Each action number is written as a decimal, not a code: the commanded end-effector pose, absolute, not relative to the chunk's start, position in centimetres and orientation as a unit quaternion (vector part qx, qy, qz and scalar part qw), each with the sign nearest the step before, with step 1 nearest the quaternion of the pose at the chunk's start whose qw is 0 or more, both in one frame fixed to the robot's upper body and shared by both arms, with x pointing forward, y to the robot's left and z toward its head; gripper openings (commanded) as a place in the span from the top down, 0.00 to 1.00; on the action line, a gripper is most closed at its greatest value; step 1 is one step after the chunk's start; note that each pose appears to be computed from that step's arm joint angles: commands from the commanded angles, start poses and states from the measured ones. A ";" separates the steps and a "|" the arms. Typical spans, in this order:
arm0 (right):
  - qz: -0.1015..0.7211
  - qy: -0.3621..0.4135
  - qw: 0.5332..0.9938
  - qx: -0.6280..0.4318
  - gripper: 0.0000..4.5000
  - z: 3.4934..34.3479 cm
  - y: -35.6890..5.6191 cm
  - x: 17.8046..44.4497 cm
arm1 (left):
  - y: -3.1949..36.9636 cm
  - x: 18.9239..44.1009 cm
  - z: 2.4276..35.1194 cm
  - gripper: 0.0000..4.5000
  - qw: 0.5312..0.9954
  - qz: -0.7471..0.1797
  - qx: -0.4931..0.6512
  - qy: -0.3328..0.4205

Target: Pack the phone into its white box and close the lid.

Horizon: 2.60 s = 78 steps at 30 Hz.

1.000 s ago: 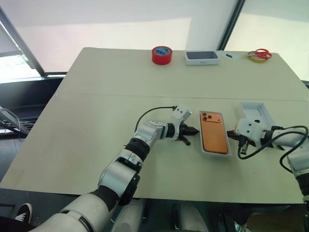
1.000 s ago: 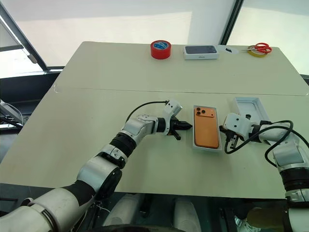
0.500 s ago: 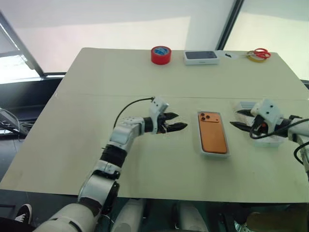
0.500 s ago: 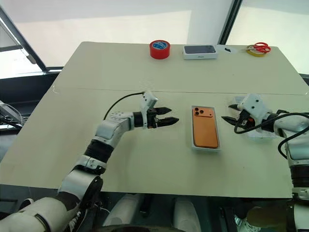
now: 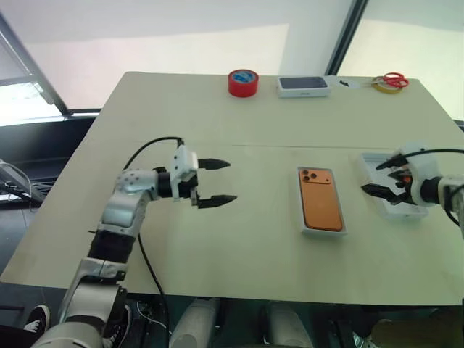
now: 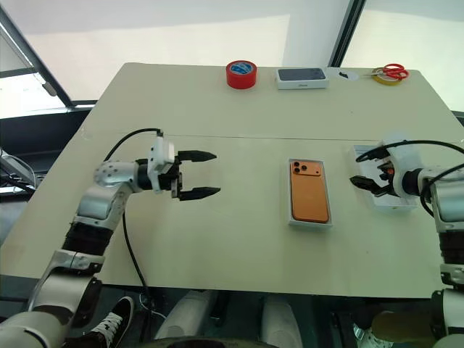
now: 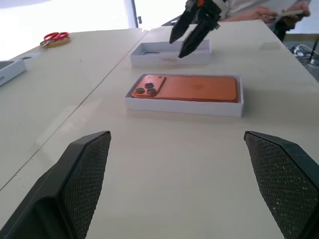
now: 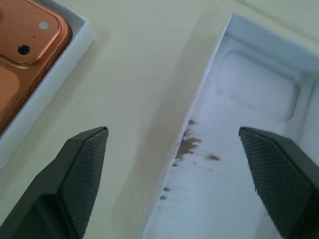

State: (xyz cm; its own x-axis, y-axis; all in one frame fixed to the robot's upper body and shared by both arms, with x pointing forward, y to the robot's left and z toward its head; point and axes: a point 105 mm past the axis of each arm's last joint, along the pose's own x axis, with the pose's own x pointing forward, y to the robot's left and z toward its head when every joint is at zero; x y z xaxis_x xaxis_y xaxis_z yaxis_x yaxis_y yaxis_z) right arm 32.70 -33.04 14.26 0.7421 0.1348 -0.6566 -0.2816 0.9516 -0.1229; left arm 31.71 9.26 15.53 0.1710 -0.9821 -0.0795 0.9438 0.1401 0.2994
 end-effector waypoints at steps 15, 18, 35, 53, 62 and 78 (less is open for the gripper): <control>0.074 0.448 0.889 -0.063 0.08 14.5 -33.0 34.1 | 10.5 30.1 16.2 0.00 0.766 -0.617 0.152 -0.090; 0.069 0.445 0.890 -0.072 0.33 14.5 -33.2 34.5 | 10.7 30.1 16.0 0.00 0.773 -0.610 0.153 -0.089; 0.075 0.402 0.911 -0.048 0.99 15.5 -32.2 36.0 | 10.9 31.0 16.5 0.00 0.791 -0.590 0.136 -0.090; 0.354 0.015 0.884 0.305 1.00 22.9 -14.6 33.9 | 7.7 32.5 17.4 0.99 0.831 -0.546 0.032 -0.103; 0.450 0.211 0.819 0.288 1.00 16.4 -11.3 26.7 | 5.8 31.9 17.1 0.99 0.817 -0.565 0.045 -0.106; 0.447 0.281 0.780 0.336 1.00 16.4 -13.3 27.5 | 1.7 31.8 15.5 0.99 0.799 -0.591 0.010 -0.109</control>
State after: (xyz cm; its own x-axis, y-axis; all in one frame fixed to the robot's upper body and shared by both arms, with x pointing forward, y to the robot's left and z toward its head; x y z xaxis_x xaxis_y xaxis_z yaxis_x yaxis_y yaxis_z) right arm 27.82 -13.26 15.85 0.4579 0.8749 -0.1575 -0.4977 0.3991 0.7700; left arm 31.92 1.49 13.62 0.2895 -0.9517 0.1022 0.9478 0.2999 0.1083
